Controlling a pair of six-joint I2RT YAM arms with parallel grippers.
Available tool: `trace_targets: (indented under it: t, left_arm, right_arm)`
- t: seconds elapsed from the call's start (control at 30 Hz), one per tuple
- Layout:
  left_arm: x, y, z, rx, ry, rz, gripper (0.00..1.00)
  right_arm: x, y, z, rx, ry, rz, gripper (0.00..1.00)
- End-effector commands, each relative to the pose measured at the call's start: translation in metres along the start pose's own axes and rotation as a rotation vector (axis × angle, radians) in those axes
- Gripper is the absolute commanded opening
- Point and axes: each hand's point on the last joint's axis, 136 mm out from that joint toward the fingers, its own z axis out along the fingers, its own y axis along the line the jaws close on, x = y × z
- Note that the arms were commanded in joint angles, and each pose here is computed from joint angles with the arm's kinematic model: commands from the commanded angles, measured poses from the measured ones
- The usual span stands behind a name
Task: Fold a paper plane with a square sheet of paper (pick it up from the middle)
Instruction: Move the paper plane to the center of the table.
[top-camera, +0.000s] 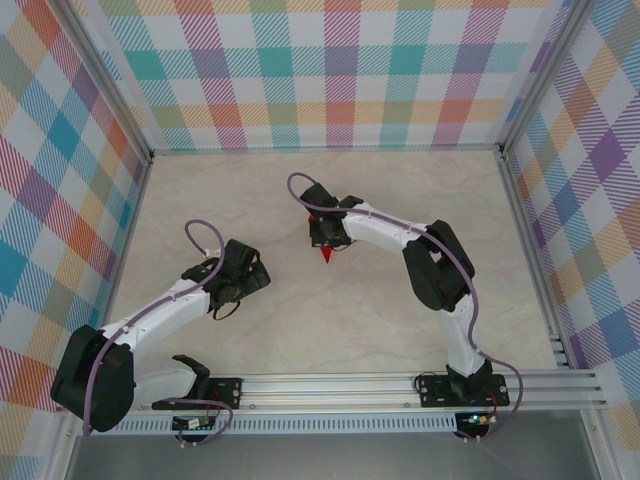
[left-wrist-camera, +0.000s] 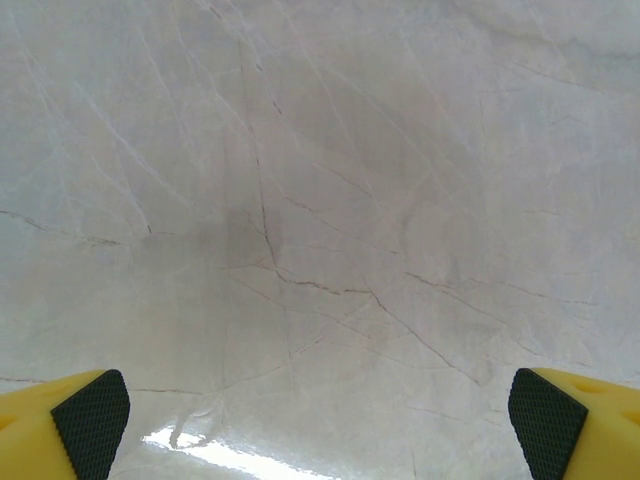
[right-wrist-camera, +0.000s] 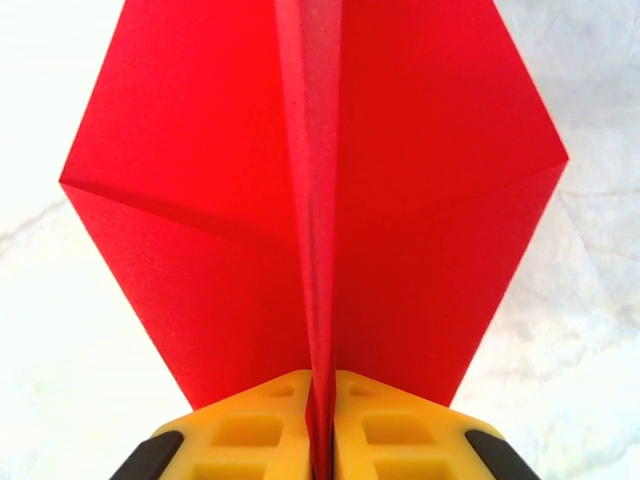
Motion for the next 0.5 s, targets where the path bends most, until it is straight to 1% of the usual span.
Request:
trace_targets:
  t: [0.0,0.27,0.47]
  left_arm:
    - [0.003,0.009,0.0,-0.014,0.016,0.015,1.0]
    - [0.007,0.011,0.002,-0.017,0.023,0.018,1.0]
    - [0.007,0.01,0.002,-0.01,0.026,0.015,1.0]
  right_arm:
    - [-0.003,-0.005,0.007,0.048,0.019,-0.034,0.13]
    - [0.009,-0.008,0.035,0.063,0.083,-0.029,0.15]
    - [0.02,-0.009,0.048,0.067,0.126,-0.021,0.2]
